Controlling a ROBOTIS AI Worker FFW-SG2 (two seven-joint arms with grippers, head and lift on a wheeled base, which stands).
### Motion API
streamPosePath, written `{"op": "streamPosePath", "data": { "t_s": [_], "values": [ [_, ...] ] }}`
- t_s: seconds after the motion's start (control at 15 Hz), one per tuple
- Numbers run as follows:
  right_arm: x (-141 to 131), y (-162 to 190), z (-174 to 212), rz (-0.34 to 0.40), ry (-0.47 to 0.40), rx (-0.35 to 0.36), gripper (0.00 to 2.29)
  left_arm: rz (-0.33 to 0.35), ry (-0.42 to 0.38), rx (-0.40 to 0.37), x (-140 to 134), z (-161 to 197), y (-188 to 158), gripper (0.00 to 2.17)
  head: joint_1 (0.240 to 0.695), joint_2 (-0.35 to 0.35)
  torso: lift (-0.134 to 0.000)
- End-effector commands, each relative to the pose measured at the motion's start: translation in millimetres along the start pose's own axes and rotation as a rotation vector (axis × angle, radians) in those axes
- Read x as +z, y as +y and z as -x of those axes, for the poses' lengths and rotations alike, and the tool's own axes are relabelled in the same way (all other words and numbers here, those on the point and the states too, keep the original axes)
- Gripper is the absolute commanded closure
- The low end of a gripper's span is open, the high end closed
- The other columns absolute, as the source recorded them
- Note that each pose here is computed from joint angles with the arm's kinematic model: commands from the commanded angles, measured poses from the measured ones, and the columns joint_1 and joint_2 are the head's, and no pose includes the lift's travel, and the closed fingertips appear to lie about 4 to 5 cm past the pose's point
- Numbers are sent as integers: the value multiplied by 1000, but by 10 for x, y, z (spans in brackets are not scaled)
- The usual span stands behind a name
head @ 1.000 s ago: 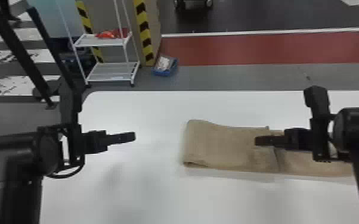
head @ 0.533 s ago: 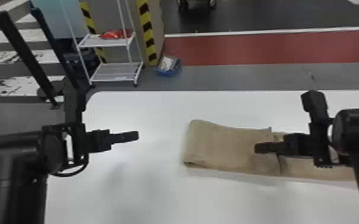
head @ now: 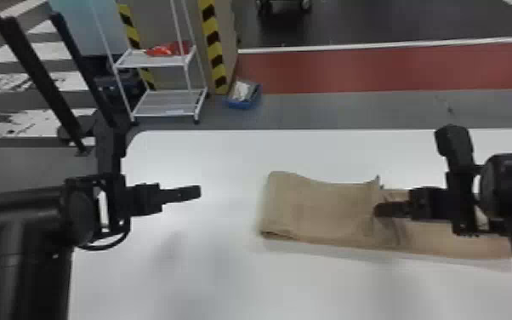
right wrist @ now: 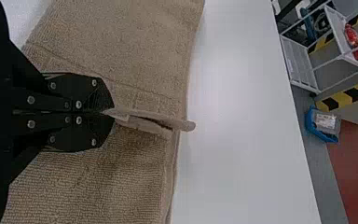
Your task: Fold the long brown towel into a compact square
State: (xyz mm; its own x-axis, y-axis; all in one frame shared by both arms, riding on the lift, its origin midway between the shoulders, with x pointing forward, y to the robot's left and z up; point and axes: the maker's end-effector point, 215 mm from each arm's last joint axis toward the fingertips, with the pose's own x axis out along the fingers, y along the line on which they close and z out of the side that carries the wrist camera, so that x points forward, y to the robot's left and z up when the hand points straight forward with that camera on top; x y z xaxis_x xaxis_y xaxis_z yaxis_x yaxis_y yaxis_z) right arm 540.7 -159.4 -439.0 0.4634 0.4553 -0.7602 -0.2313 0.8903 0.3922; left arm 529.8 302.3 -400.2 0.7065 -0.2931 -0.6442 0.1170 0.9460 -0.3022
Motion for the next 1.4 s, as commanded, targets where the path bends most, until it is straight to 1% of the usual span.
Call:
{"op": "streamPosePath", "data": {
  "t_s": [0.0,0.13,0.27,0.33,0.4,0.47,0.53,0.6,0.67,0.73,0.8,0.93,1.0,1.07,1.13,1.2,1.27,1.33],
  "values": [
    [2,8,1,4,2,-1,1652,1,-1,2,-4,3,10,33,695,146,-120],
    [-11,6,-4,7,5,-4,1652,2,-1,-1,-2,5,9,33,695,147,-120],
    [33,133,27,11,-16,36,1652,2,-1,1,-2,5,12,33,695,147,-120],
    [127,204,128,16,-53,55,1652,3,-4,0,10,9,13,33,695,149,-120],
    [239,285,321,5,-96,77,1652,2,-3,0,6,11,13,33,695,153,-120],
    [256,390,487,-6,-113,97,1652,3,-4,2,9,17,26,33,695,156,-120],
    [285,391,600,-10,-144,103,1652,3,-5,3,13,22,34,33,695,160,-120],
    [243,305,632,-32,-152,97,1652,5,-2,0,-6,19,29,33,695,160,-120],
    [199,231,596,-48,-146,92,1652,4,-1,0,-18,23,33,33,695,159,-120],
    [89,163,492,-60,-118,82,1652,4,1,-1,-32,24,31,33,695,156,-120],
    [49,89,382,-52,-112,68,1652,4,1,-4,-32,24,24,33,695,152,-120],
    [80,60,339,-52,-115,67,1652,3,3,-8,-52,35,10,33,695,142,-120],
    [168,125,424,-51,-134,83,1652,4,2,-7,-50,38,16,33,695,140,-120],
    [273,172,617,-64,-164,95,1652,11,-1,-1,-49,54,55,33,695,139,-120],
    [297,201,773,-84,-183,111,1652,16,-5,-1,-49,66,77,36,695,140,-120],
    [225,158,826,-99,-192,110,1652,11,-17,-2,-18,62,72,36,695,140,-120],
    [36,112,756,-118,-165,107,1652,0,-50,-5,42,39,64,49,695,140,-120],
    [-72,17,684,-138,-150,99,1652,-20,-102,-14,120,-12,12,56,695,138,-120]
  ]
}}
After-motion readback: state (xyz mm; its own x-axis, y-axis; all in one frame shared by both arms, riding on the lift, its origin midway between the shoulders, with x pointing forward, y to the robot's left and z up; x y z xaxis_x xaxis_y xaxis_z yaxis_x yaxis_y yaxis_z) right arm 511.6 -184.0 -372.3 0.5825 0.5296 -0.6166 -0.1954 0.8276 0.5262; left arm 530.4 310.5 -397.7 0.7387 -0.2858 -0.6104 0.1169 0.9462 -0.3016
